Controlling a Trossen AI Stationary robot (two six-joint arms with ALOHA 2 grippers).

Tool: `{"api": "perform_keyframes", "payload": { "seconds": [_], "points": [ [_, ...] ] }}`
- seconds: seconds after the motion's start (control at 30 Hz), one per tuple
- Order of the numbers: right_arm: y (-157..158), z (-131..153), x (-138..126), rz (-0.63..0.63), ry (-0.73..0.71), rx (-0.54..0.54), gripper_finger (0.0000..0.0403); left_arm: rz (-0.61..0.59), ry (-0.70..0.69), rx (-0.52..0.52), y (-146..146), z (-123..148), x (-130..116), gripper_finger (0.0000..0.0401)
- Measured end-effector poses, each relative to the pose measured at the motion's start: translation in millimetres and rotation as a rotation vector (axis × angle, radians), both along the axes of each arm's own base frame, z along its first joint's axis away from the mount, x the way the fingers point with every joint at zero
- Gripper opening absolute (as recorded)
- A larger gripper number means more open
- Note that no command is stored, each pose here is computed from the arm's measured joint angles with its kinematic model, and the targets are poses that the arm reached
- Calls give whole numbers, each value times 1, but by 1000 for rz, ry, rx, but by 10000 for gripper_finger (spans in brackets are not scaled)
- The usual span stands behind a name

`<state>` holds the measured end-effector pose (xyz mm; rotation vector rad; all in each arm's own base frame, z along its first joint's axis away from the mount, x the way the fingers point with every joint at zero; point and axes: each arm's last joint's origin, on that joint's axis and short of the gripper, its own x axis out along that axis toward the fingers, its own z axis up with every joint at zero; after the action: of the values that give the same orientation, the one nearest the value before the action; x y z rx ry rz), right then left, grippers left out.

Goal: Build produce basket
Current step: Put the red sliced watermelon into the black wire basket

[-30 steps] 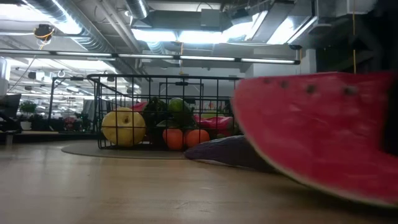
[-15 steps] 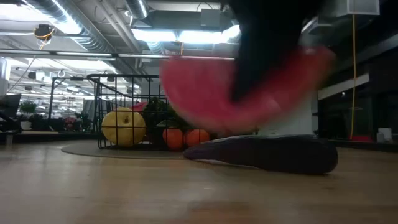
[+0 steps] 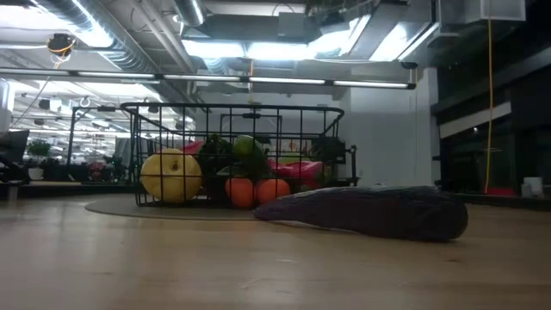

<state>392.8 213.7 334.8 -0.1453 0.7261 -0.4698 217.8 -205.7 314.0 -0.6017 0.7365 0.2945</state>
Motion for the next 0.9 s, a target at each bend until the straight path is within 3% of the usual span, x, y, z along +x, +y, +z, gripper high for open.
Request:
{"api": "perform_keyframes", "payload": {
  "seconds": [0.17, 0.63, 0.9],
  "points": [
    [-32, 18, 0, -49, 18, -64, 45, 8, -9, 7, 0, 0, 0, 270],
    [-134, 19, 28, -73, 194, 120, 45, -11, -9, 22, -2, 0, -2, 270],
    [-175, 16, 36, -89, 233, 205, 60, -70, -14, 35, -13, 0, -14, 270]
  ]
}}
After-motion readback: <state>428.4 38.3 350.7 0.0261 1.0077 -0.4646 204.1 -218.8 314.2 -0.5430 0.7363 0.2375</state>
